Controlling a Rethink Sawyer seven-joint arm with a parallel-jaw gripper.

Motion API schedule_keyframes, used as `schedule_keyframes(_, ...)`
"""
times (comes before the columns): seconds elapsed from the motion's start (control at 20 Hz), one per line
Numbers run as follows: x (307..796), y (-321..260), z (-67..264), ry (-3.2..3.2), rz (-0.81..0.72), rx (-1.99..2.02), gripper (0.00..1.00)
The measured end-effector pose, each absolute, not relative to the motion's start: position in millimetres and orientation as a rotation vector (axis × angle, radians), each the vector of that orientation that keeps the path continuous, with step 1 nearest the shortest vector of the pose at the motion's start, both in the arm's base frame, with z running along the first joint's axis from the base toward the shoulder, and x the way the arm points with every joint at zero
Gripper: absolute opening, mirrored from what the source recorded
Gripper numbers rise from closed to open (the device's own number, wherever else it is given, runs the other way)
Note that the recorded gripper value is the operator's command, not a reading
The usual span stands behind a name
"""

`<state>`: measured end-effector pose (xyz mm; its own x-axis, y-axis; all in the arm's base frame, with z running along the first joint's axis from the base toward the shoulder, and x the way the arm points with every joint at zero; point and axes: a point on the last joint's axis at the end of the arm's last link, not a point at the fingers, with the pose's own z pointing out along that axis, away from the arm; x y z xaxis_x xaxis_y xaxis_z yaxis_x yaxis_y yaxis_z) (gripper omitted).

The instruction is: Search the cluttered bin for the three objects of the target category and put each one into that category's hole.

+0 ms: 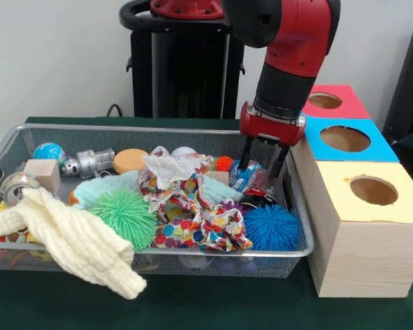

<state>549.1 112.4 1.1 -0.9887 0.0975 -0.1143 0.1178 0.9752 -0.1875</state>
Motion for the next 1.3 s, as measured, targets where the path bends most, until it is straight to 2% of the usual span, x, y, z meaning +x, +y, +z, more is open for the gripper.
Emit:
schedule_keyframes(0.55,557.4,109.6,-1.3,2.955,-0.215,0.133,1.0)
schedule_keyframes(1.3,557.1,88.0,-7.3,2.946,-0.219,0.137,1.0)
